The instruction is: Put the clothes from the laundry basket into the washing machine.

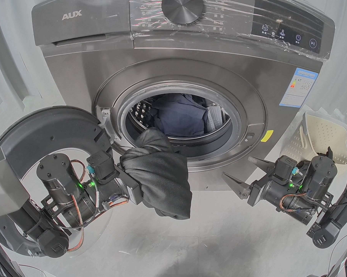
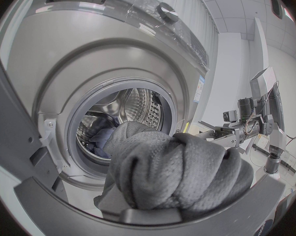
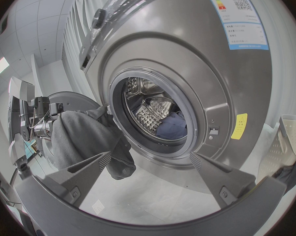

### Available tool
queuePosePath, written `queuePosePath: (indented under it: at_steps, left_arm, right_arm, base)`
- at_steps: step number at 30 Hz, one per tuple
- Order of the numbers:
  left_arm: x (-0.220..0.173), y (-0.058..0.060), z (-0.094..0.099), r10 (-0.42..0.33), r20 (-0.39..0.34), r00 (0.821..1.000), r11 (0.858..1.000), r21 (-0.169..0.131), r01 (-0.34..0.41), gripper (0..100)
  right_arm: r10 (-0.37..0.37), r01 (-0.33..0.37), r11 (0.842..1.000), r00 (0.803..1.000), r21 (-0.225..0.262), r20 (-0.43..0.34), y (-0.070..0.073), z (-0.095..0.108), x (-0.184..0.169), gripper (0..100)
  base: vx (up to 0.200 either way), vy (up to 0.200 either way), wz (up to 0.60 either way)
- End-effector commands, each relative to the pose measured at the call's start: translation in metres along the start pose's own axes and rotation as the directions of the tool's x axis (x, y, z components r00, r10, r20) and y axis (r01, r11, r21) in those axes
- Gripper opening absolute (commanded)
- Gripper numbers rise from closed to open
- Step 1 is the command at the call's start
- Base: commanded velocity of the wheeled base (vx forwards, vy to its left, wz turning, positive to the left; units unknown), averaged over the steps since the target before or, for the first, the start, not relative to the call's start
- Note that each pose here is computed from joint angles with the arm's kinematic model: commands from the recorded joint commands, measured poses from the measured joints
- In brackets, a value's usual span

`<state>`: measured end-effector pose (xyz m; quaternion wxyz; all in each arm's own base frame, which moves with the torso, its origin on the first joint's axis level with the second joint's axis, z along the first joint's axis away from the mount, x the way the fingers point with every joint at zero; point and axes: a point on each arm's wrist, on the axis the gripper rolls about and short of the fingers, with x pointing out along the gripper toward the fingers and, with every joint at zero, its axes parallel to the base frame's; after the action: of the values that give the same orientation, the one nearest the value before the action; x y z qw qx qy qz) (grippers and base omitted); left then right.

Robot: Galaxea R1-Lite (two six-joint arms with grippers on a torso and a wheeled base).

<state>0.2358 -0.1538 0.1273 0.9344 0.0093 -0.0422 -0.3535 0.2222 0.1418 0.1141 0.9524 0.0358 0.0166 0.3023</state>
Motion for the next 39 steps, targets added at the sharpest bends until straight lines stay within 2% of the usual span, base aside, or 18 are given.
queuePosePath:
  at_steps: [1, 5, 8, 9, 13, 16, 25, 31, 35, 39]
  left_arm:
    - [0.002, -0.002, -0.003, -0.009, -0.008, 1.000, 1.000, -0.002, 0.009, 0]
    - [0.004, -0.004, -0.002, -0.015, -0.002, 1.000, 1.000, 0.000, 0.015, 0]
    - [0.004, -0.010, -0.004, -0.035, -0.010, 0.999, 0.999, -0.003, 0.035, 0]
    - [0.004, -0.015, -0.005, -0.052, -0.015, 0.999, 0.999, -0.006, 0.052, 0]
    - [0.004, -0.019, -0.007, -0.065, -0.024, 0.998, 0.998, -0.013, 0.064, 0]
    - [0.002, -0.019, -0.009, -0.065, -0.034, 0.997, 0.998, -0.013, 0.065, 0]
    - [0.002, -0.020, -0.010, -0.067, -0.040, 0.997, 0.998, -0.009, 0.067, 0]
    - [0.003, -0.020, -0.012, -0.069, -0.045, 0.997, 0.998, -0.002, 0.069, 0]
    - [0.001, -0.025, -0.013, -0.084, -0.054, 0.995, 0.996, -0.007, 0.084, 0]
    - [0.001, -0.028, -0.017, -0.096, -0.069, 0.993, 0.995, -0.007, 0.096, 0]
  right_arm:
    - [0.004, -0.004, 1.000, 1.000, 0.001, -0.007, 0.001, -0.002, 0.000, 100]
    - [0.005, -0.005, 1.000, 1.000, -0.001, -0.013, 0.001, -0.003, -0.001, 100]
    - [0.029, -0.029, 1.000, 0.999, -0.002, -0.026, 0.006, -0.005, -0.003, 100]
    - [0.063, -0.063, 0.998, 0.996, -0.001, -0.059, 0.014, -0.010, -0.010, 100]
    - [0.131, -0.132, 0.991, 0.984, -0.001, -0.124, 0.030, -0.021, -0.024, 100]
    - [0.152, -0.153, 0.988, 0.978, 0.000, -0.141, 0.036, -0.024, -0.028, 100]
    - [0.154, -0.156, 0.988, 0.977, 0.000, -0.151, 0.036, -0.025, -0.032, 100]
    - [0.155, -0.157, 0.988, 0.976, 0.000, -0.151, 0.037, -0.025, -0.032, 100]
    - [0.156, -0.158, 0.987, 0.975, 0.001, -0.159, 0.037, -0.026, -0.033, 100]
    - [0.163, -0.165, 0.986, 0.972, -0.001, -0.167, 0.038, -0.028, -0.035, 100]
  base:
    - [0.200, 0.000, 0.00]
    - [0.200, 0.000, 0.00]
    - [0.000, 0.000, 0.00]
    - [0.000, 0.000, 0.00]
    - [0.000, 0.000, 0.00]
    - [0.000, 0.000, 0.00]
    - [0.000, 0.000, 0.00]
    - [0.000, -0.200, 0.00]
    - [0.000, -0.200, 0.00]
    - [0.000, 0.000, 0.00]
